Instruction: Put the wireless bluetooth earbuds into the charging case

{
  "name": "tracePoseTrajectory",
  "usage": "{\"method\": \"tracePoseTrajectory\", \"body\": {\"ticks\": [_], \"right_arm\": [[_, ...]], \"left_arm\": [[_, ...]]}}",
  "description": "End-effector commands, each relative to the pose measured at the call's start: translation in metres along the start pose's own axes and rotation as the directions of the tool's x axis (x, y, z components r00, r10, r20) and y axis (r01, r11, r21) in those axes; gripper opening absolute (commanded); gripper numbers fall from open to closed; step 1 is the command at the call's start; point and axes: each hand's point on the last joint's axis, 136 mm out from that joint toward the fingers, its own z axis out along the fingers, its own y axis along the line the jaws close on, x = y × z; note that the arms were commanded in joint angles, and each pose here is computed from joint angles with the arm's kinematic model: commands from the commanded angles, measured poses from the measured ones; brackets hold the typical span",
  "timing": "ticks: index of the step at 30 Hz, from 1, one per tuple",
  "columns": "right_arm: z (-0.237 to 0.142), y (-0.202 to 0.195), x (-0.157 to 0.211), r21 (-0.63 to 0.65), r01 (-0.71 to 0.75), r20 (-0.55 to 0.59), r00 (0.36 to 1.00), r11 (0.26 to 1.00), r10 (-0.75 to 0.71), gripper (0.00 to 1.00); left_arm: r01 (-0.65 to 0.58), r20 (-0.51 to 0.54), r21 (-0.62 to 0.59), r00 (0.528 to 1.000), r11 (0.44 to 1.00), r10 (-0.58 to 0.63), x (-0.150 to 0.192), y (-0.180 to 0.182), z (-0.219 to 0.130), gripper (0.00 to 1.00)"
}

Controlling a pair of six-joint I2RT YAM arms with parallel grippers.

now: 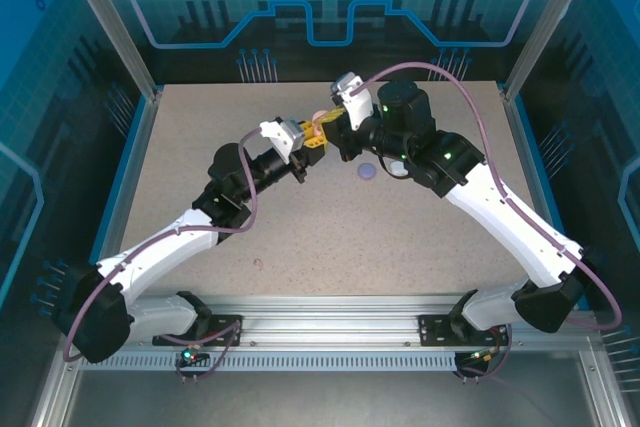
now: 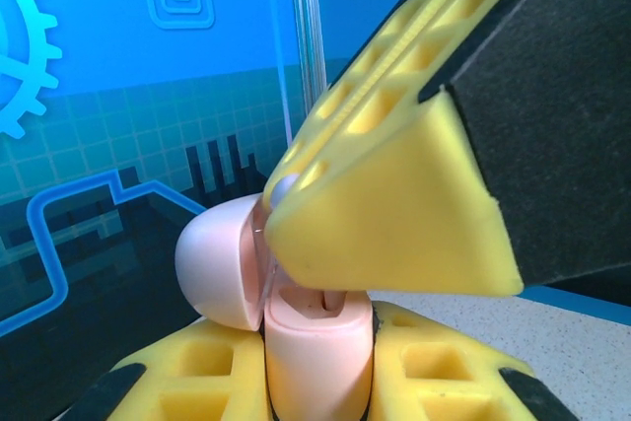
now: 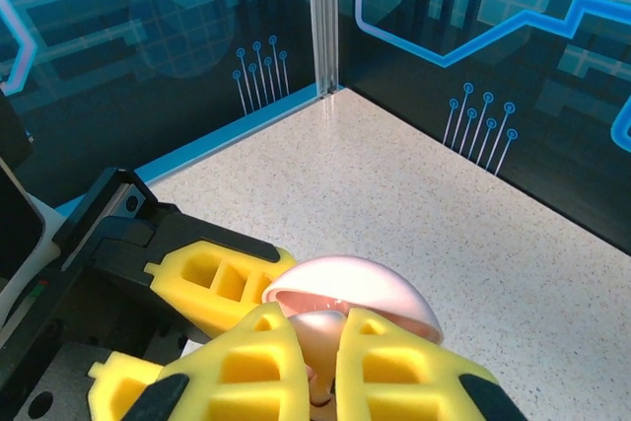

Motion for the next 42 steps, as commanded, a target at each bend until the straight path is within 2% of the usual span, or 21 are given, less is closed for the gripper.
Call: {"method": "tracePoseTrajectory", "body": {"ticks": [1, 8, 13, 16, 18, 22, 28, 32, 34, 37, 42], "right_arm": [[0.007, 0.017, 0.007, -0.071, 0.045, -0.059, 0.997, 0.996, -0.049, 0.00], [0.018, 0.025, 0.015, -0.068, 0.082, -0.119, 0.989, 0.994, -0.090, 0.05], [0.014, 0.017, 0.007, -0.029, 0.045, -0.104, 0.993, 0.999, -0.048, 0.31], [0.009, 0.015, -0.006, -0.016, 0.007, -0.075, 0.997, 1.000, -0.008, 0.36], [0.005, 0.013, -0.014, -0.008, -0.022, -0.055, 0.998, 1.000, 0.022, 0.44], [-0.003, 0.008, -0.031, -0.005, -0.092, -0.011, 0.996, 0.996, 0.092, 0.54], [-0.021, 0.007, -0.056, -0.061, -0.186, 0.064, 0.980, 0.981, 0.189, 0.60], [-0.042, -0.004, -0.063, -0.039, -0.269, 0.119, 0.955, 0.962, 0.272, 0.63], [-0.054, -0.013, -0.059, -0.014, -0.332, 0.138, 0.934, 0.943, 0.330, 0.65], [-0.062, -0.023, -0.032, 0.039, -0.420, 0.108, 0.904, 0.907, 0.414, 0.67], [-0.037, -0.017, 0.044, 0.092, -0.515, -0.064, 0.851, 0.852, 0.522, 0.67]], "left_arm": [[-0.040, 0.066, -0.016, 0.997, 0.999, 0.041, -0.026, 0.002, 0.001, 0.00], [-0.034, 0.052, -0.018, 0.998, 0.999, 0.035, -0.021, 0.002, 0.002, 0.00], [-0.025, 0.047, -0.016, 0.999, 1.000, 0.026, -0.019, 0.002, 0.001, 0.00], [-0.016, 0.043, -0.017, 0.999, 1.000, 0.017, -0.017, 0.002, 0.001, 0.00], [-0.010, 0.043, -0.019, 0.999, 1.000, 0.011, -0.016, 0.002, 0.000, 0.00], [0.000, 0.041, -0.020, 0.999, 1.000, 0.001, -0.013, 0.002, 0.000, 0.00], [0.002, 0.041, -0.024, 0.999, 1.000, -0.001, -0.012, 0.003, -0.001, 0.00], [0.005, 0.033, -0.063, 0.999, 0.998, -0.003, -0.008, 0.010, 0.001, 0.00], [0.013, 0.032, -0.111, 0.999, 0.994, -0.009, -0.007, 0.019, 0.001, 0.00], [0.012, 0.024, -0.192, 1.000, 0.981, -0.008, -0.004, 0.038, 0.000, 0.00], [0.069, 0.044, -0.293, 0.997, 0.954, -0.059, -0.001, 0.079, -0.014, 0.00]]}}
